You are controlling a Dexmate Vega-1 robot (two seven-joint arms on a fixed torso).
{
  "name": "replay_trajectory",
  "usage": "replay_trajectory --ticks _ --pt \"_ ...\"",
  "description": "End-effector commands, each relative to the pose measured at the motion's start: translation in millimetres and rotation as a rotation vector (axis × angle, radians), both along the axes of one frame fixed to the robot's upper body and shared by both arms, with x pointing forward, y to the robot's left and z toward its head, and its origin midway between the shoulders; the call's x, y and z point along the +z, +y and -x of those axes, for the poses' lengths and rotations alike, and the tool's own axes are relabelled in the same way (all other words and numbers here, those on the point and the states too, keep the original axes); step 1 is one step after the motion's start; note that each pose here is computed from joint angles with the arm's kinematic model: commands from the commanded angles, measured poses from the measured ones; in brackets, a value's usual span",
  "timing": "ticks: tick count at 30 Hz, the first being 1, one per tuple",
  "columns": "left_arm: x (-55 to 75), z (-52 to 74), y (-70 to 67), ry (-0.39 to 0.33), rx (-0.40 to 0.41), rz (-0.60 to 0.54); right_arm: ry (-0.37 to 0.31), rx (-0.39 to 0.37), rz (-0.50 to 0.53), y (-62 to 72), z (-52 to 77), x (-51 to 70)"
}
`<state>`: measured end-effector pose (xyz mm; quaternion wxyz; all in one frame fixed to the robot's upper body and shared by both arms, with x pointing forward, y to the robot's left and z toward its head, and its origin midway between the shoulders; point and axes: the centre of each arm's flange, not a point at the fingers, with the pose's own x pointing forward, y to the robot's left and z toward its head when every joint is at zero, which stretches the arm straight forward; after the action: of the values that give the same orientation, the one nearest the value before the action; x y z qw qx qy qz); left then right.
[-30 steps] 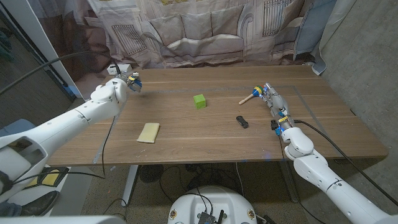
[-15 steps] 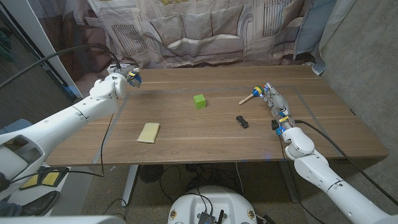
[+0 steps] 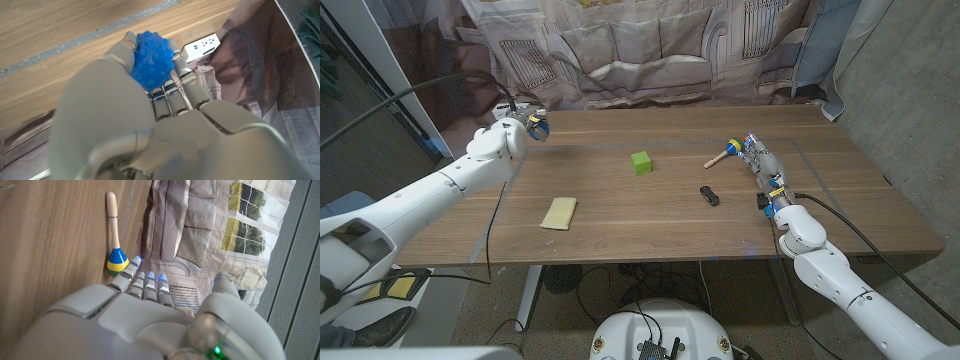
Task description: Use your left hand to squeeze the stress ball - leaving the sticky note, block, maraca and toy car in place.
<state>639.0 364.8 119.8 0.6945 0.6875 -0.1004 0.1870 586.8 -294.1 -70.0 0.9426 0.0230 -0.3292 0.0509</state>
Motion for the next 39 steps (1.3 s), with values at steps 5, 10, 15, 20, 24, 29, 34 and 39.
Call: replay_trajectory --ticks 5,10,15,20,24,29,34,39 --pt "-7.8 -16.0 -9.0 0.053 -0.055 0.05 0.001 -0.001 -0.001 0.0 0.8 0.0" --pt "-10.0 -20.4 -15.5 0.071 -0.061 0.044 0.0 0.0 0.002 0.3 0.5 -0.1" --pt "-8.6 -21.2 -16.1 0.071 -0.053 0.045 0.001 -0.001 0.002 0.4 0.2 0.3" --pt "-8.0 -21.8 -16.3 0.073 -0.047 0.047 0.004 -0.002 -0.001 0.0 0.2 -0.2" --pt "-8.0 -22.6 -18.6 0.058 -0.03 0.037 0.004 -0.001 -0.002 -0.1 0.1 -0.2" --pt "-8.2 -23.6 -23.1 0.059 0.009 0.002 0.004 0.001 0.001 0.2 -0.5 0.9" --pt "-8.2 -26.2 -25.1 0.072 0.018 -0.005 0.006 -0.001 0.004 -0.1 0.1 1.4" --pt "-8.7 -27.9 -26.4 0.073 0.011 -0.003 0.009 -0.006 0.0 -1.6 1.1 1.7"
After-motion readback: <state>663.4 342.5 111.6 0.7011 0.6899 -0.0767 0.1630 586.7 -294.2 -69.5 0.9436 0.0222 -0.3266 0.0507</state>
